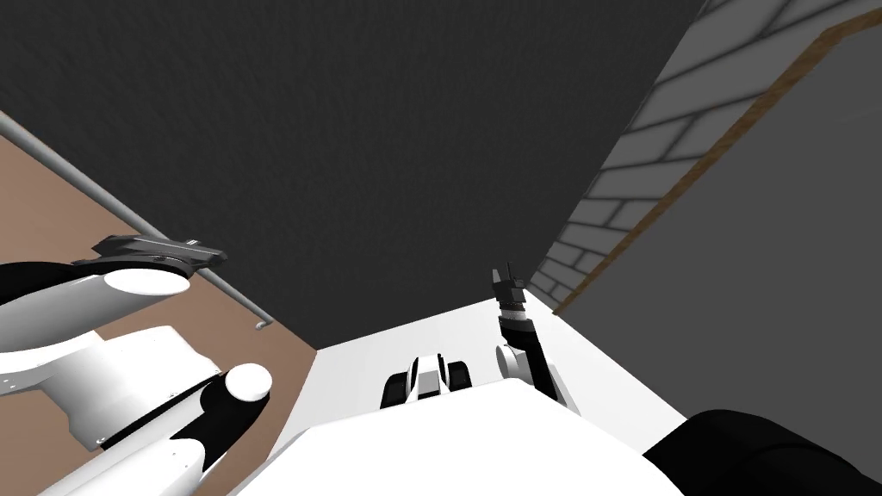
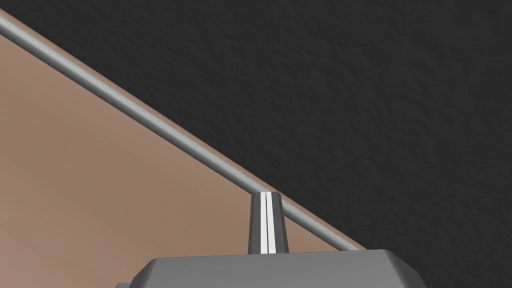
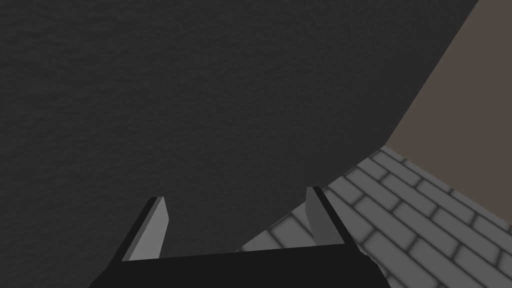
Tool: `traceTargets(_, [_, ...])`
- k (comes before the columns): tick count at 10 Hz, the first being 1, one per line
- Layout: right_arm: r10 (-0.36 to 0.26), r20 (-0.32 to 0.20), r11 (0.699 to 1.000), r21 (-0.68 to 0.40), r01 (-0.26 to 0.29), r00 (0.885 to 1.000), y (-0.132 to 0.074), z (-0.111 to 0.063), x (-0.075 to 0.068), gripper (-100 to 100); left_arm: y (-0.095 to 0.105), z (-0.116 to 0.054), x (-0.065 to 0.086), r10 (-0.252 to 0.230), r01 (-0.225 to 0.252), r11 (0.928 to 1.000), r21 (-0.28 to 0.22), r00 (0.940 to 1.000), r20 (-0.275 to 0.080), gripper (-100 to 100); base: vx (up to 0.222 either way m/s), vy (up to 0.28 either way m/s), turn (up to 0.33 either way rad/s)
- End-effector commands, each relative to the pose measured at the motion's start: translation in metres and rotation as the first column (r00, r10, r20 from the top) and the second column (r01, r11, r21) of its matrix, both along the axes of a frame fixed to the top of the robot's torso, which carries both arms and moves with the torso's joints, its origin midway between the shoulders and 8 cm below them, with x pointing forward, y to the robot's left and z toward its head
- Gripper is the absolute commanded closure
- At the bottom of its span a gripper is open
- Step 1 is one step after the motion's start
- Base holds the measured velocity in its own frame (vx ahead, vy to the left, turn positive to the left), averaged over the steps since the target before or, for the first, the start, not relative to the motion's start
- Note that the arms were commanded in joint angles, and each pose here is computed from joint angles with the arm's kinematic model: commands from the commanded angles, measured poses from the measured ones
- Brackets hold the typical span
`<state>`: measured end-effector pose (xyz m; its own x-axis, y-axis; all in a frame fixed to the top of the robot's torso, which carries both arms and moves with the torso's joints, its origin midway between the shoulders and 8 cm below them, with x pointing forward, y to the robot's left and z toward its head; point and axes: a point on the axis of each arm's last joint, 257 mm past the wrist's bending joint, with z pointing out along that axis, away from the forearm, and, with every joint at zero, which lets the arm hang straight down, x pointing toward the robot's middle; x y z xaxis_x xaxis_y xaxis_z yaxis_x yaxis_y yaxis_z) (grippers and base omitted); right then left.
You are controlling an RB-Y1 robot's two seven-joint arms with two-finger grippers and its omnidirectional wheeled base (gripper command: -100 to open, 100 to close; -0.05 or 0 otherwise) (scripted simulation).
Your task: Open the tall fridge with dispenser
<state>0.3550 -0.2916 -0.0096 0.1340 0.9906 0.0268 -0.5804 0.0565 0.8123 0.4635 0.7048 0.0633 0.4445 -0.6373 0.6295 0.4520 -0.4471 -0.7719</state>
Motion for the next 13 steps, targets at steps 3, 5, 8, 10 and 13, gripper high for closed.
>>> traceTargets(3, [-0.001, -0.001, 1.000, -0.001, 0.001, 1.000, 0.000, 0.000, 0.000, 0, -0.011, -0.007, 0.015, -0.027, 0.027, 0.9996, -0.005, 0.9996, 0.000, -100, -0.018, 0.065, -0.006])
traceTargets(5, [-0.001, -0.001, 1.000, -0.001, 0.001, 1.000, 0.000, 0.000, 0.000, 0, -0.010, -0.017, 0.016, -0.024, 0.024, 0.9996, -0.014, 0.9997, 0.001, -100, 0.084, 0.210, 0.002])
traceTargets(8, [-0.001, -0.001, 1.000, -0.001, 0.001, 1.000, 0.000, 0.000, 0.000, 0, -0.008, -0.033, 0.017, -0.019, 0.019, 0.9994, -0.030, 0.9998, 0.002, -100, 0.093, 0.222, 0.005])
traceTargets(10, [-0.001, -0.001, 1.000, -0.001, 0.001, 1.000, 0.000, 0.000, 0.000, 0, -0.007, -0.043, 0.017, -0.015, 0.015, 0.9991, -0.039, 0.9999, 0.002, -100, 0.083, 0.214, 0.004])
traceTargets(13, [-0.001, -0.001, 1.000, -0.001, 0.001, 1.000, 0.000, 0.000, 0.000, 0, -0.006, -0.059, 0.017, -0.008, 0.008, 0.9985, -0.054, 1.0000, 0.003, -100, 0.072, 0.210, 0.005])
